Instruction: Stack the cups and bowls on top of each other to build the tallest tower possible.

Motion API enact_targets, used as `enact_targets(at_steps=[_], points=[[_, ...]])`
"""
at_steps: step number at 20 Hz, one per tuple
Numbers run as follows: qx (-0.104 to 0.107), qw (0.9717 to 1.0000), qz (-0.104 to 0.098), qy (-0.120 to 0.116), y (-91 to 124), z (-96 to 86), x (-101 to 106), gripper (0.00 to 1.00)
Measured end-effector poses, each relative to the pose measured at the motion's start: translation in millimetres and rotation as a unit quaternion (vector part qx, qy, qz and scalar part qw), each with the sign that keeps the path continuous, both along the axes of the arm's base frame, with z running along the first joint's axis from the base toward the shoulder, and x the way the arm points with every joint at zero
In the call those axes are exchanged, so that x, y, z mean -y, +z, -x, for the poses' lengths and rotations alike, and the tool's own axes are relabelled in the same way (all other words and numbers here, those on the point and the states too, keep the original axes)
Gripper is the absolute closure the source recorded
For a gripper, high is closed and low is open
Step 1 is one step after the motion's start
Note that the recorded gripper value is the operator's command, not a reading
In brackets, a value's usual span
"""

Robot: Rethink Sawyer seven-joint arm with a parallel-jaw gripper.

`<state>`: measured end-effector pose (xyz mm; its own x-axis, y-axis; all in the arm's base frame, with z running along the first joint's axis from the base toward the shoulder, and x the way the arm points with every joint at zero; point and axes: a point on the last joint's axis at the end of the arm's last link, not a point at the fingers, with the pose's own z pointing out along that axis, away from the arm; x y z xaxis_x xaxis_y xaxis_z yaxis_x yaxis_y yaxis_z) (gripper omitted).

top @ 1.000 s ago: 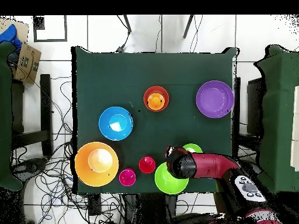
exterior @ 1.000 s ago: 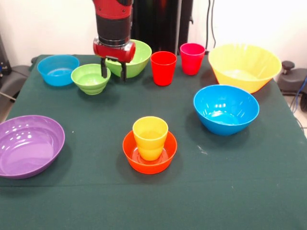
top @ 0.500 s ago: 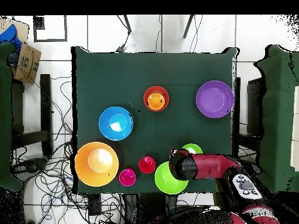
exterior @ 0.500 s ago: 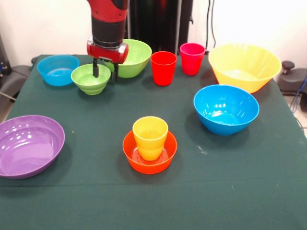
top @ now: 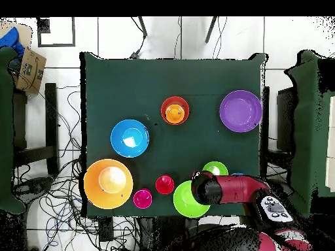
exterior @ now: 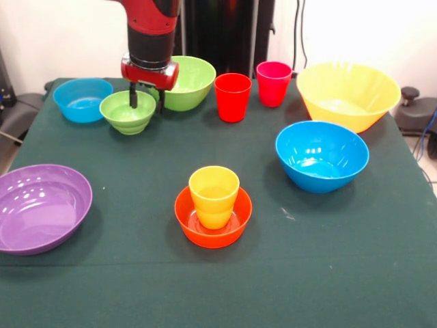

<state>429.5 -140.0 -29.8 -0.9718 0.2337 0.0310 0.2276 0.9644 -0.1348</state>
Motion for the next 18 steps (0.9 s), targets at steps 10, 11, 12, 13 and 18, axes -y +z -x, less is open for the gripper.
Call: enact_targets(at_steps=[10, 11, 12, 13, 18], points=[[-0.004, 0.9997, -0.008, -0.021, -8.8, 13.9, 18.7, 0.00], [-0.003, 0.9997, -0.009, -0.021, -9.4, 14.6, 19.8, 0.00], [-0.001, 0.9997, -0.009, -0.021, -10.0, 15.4, 21.0, 0.00], [0.001, 0.9998, -0.009, -0.020, -10.6, 16.2, 22.4, 0.00], [0.016, 0.9997, -0.009, -0.016, -9.2, 18.2, 33.3, 1.00]])
